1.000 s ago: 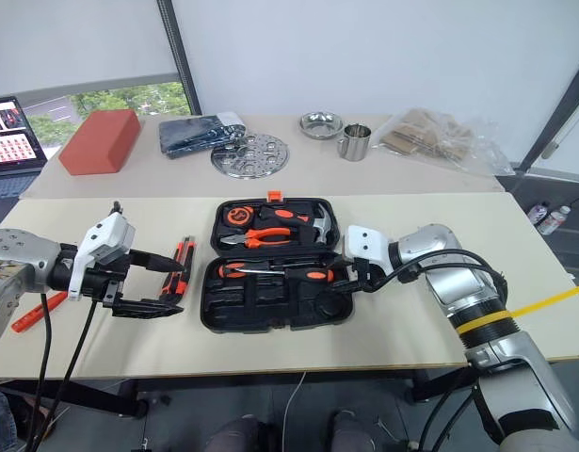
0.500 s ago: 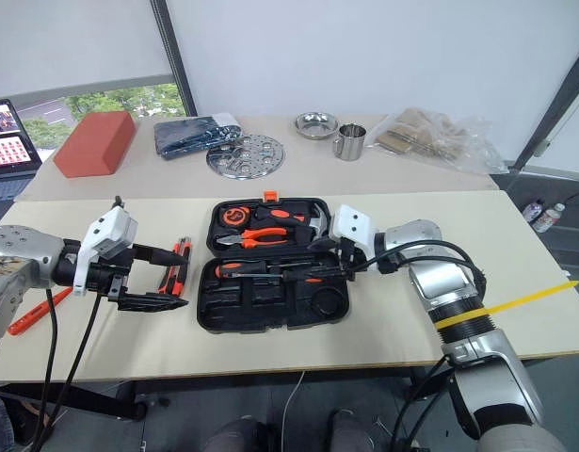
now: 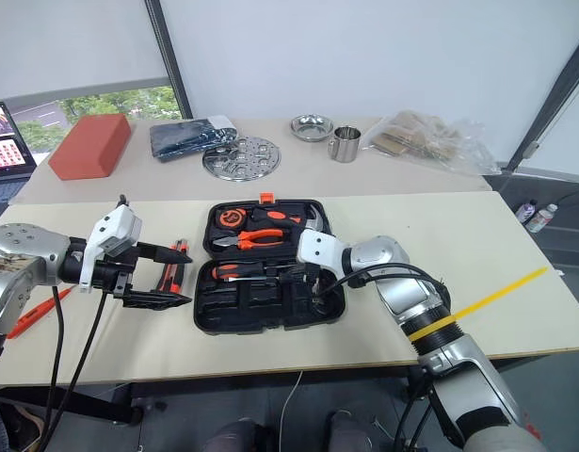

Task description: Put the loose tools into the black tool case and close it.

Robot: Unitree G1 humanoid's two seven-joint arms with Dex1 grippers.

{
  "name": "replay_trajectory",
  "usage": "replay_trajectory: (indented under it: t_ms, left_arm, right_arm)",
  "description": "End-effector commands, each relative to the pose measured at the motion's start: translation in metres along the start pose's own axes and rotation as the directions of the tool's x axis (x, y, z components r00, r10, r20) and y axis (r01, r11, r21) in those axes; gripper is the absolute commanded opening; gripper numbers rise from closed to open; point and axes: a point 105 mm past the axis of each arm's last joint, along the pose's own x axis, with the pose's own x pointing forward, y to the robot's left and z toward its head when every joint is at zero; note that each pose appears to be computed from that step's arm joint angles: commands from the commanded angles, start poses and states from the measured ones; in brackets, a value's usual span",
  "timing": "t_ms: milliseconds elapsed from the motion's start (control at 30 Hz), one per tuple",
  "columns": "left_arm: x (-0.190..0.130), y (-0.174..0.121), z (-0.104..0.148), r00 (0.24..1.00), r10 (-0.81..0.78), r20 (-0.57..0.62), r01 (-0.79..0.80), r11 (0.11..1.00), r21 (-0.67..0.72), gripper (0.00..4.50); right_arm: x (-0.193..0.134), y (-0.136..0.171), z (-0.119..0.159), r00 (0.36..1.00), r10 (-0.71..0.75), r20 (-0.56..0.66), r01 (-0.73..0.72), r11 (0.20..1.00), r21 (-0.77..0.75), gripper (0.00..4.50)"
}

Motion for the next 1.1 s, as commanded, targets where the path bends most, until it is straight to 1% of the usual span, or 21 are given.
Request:
replay_trajectory:
  t_ms: [33, 67, 100, 167, 200, 233, 300, 333, 400, 467, 500, 567, 633, 733, 800, 900, 1000, 1100]
  left_arm:
    - [-0.010, 0.001, 0.002, 0.999, 0.053, 0.008, -0.054, 0.999, 0.007, 4.50]
    - [-0.013, -0.001, 0.000, 0.998, 0.070, 0.011, -0.070, 0.998, -0.010, 4.50]
    - [-0.015, -0.002, -0.001, 0.997, 0.081, 0.012, -0.080, 0.997, -0.021, 4.50]
    - [-0.024, -0.006, -0.007, 0.991, 0.129, 0.022, -0.127, 0.989, -0.072, 4.50]
    - [-0.029, -0.008, -0.011, 0.987, 0.159, 0.024, -0.155, 0.983, -0.100, 4.50]
    - [-0.033, -0.010, -0.014, 0.982, 0.185, 0.024, -0.181, 0.976, -0.123, 4.50]
    - [-0.051, -0.017, -0.030, 0.955, 0.295, 0.023, -0.284, 0.936, -0.209, 4.50]
    - [-0.064, -0.022, -0.043, 0.930, 0.367, 0.009, -0.352, 0.898, -0.266, 4.50]
    - [-0.092, -0.043, -0.070, 0.885, 0.465, -0.038, -0.444, 0.815, -0.372, 4.50]
    - [-0.108, -0.059, -0.085, 0.855, 0.513, -0.079, -0.497, 0.765, -0.410, 4.50]
    - [-0.116, -0.067, -0.093, 0.834, 0.542, -0.105, -0.529, 0.732, -0.428, 4.50]
    - [-0.125, -0.079, -0.104, 0.807, 0.573, -0.143, -0.570, 0.690, -0.446, 4.50]
    - [-0.132, -0.085, -0.109, 0.784, 0.599, -0.161, -0.600, 0.665, -0.445, 4.50]
    - [-0.138, -0.081, -0.111, 0.755, 0.633, -0.173, -0.636, 0.640, -0.431, 4.50]
    - [-0.144, -0.070, -0.114, 0.750, 0.631, -0.198, -0.651, 0.653, -0.387, 4.50]
    - [-0.161, -0.045, -0.121, 0.736, 0.627, -0.254, -0.676, 0.668, -0.310, 4.50]
    - [-0.174, -0.020, -0.123, 0.732, 0.619, -0.287, -0.681, 0.678, -0.275, 4.50]
    - [-0.184, -0.004, -0.131, 0.725, 0.602, -0.334, -0.683, 0.690, -0.240, 4.50]
  right_arm:
    - [-0.004, -0.001, 0.022, 0.993, -0.015, 0.118, 0.008, 0.998, 0.061, 0.02]
    - [-0.012, -0.006, 0.037, 0.983, -0.028, 0.184, 0.013, 0.997, 0.080, 0.02]
    - [-0.017, -0.008, 0.045, 0.975, -0.032, 0.221, 0.011, 0.996, 0.092, 0.02]
    - [-0.034, -0.010, 0.066, 0.949, -0.016, 0.314, -0.030, 0.990, 0.141, 0.59]
    - [-0.043, -0.009, 0.075, 0.936, 0.003, 0.351, -0.063, 0.986, 0.158, 0.70]
    - [-0.050, -0.006, 0.081, 0.926, 0.023, 0.377, -0.093, 0.981, 0.168, 1.11]
    - [-0.069, 0.006, 0.093, 0.897, 0.101, 0.431, -0.189, 0.967, 0.168, 1.72]
    - [-0.079, 0.014, 0.098, 0.880, 0.146, 0.452, -0.243, 0.956, 0.166, 2.08]
    - [-0.093, 0.027, 0.102, 0.858, 0.217, 0.466, -0.322, 0.933, 0.160, 2.74]
    - [-0.098, 0.033, 0.102, 0.853, 0.243, 0.462, -0.349, 0.923, 0.159, 3.32]
    - [-0.099, 0.034, 0.102, 0.854, 0.245, 0.459, -0.351, 0.922, 0.162, 3.76]
    - [-0.099, 0.035, 0.102, 0.856, 0.243, 0.456, -0.350, 0.922, 0.167, 4.44]
    - [-0.097, 0.034, 0.099, 0.861, 0.232, 0.452, -0.342, 0.923, 0.178, 4.47]
    - [-0.094, 0.034, 0.096, 0.866, 0.223, 0.447, -0.332, 0.926, 0.181, 4.47]
    - [-0.092, 0.032, 0.097, 0.865, 0.219, 0.451, -0.329, 0.926, 0.182, 4.47]
    - [-0.091, 0.031, 0.098, 0.863, 0.214, 0.457, -0.327, 0.928, 0.181, 4.47]
    - [-0.092, 0.031, 0.098, 0.863, 0.209, 0.459, -0.323, 0.928, 0.185, 4.47]
    - [-0.095, 0.033, 0.097, 0.865, 0.203, 0.459, -0.319, 0.928, 0.192, 4.47]
